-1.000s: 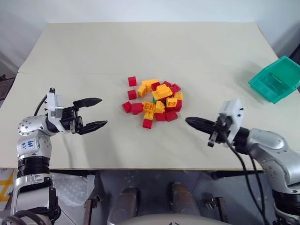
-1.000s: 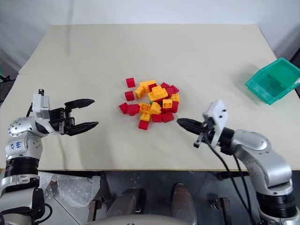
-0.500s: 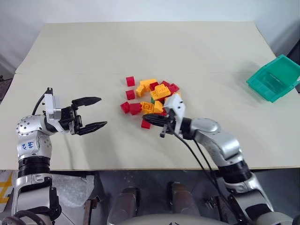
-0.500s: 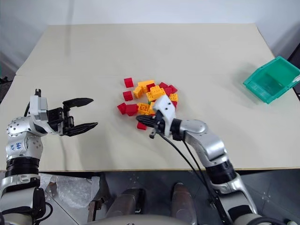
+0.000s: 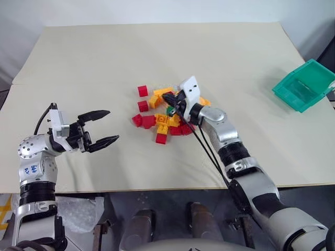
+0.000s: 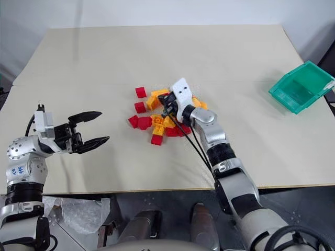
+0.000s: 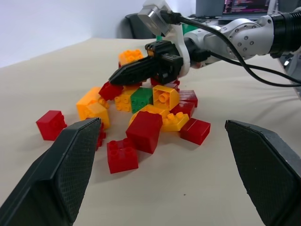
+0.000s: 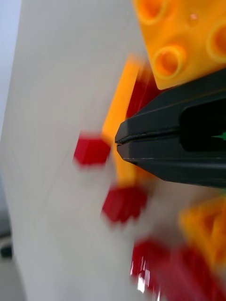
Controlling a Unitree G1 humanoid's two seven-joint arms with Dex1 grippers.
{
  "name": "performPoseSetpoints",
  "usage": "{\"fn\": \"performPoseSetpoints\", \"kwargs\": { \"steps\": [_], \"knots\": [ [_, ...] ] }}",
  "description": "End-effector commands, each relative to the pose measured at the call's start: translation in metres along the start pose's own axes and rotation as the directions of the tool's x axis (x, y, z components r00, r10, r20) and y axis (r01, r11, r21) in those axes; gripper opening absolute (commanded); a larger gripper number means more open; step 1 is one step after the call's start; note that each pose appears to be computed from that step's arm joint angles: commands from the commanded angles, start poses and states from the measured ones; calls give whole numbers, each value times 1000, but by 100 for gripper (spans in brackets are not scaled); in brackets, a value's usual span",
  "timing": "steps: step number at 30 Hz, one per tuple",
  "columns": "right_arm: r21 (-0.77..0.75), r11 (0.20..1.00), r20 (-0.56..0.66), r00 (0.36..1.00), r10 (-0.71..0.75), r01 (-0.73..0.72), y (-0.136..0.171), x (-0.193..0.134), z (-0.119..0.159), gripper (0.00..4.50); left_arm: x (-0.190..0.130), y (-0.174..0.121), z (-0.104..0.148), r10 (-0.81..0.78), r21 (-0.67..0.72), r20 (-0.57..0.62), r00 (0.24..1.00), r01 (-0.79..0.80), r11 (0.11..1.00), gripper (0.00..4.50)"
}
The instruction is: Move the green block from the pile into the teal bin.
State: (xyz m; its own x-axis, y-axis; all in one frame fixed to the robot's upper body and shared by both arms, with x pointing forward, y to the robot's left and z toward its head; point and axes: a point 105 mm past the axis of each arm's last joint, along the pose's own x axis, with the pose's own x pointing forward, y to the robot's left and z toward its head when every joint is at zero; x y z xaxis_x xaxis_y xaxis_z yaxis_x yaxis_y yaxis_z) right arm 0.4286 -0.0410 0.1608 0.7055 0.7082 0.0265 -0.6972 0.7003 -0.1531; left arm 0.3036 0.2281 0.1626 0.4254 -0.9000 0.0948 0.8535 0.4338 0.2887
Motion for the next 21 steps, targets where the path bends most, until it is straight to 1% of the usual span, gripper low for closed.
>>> {"fn": "performPoseSetpoints", "kwargs": {
  "steps": [1,3,5,7,8,11,16,21],
  "knots": [
    [-58,996,10,998,-65,66,-17,-5,5,2,1,1,9,3,49,18,1000,-4,999,450],
    [-101,990,-17,995,-100,98,-30,-15,1,2,2,2,8,7,50,18,1000,-8,999,450],
    [-128,988,-24,996,-85,81,-34,-24,1,2,3,3,8,12,50,19,1000,-13,999,450],
    [-122,992,-5,1000,-28,28,-25,-27,8,2,3,3,7,14,47,21,1000,-15,999,450],
    [-118,993,-2,1000,25,-25,-14,-28,10,2,4,3,7,16,45,21,1000,-17,999,450],
    [-112,986,-41,992,122,-126,9,-34,3,2,6,3,6,18,44,25,1000,-19,999,450],
    [-126,961,-138,963,230,-248,28,-49,-13,2,7,4,6,25,42,27,999,-26,999,450],
    [-136,920,-165,924,346,-369,44,-62,-10,2,6,5,5,35,40,29,999,-36,999,450]
  ]
}}
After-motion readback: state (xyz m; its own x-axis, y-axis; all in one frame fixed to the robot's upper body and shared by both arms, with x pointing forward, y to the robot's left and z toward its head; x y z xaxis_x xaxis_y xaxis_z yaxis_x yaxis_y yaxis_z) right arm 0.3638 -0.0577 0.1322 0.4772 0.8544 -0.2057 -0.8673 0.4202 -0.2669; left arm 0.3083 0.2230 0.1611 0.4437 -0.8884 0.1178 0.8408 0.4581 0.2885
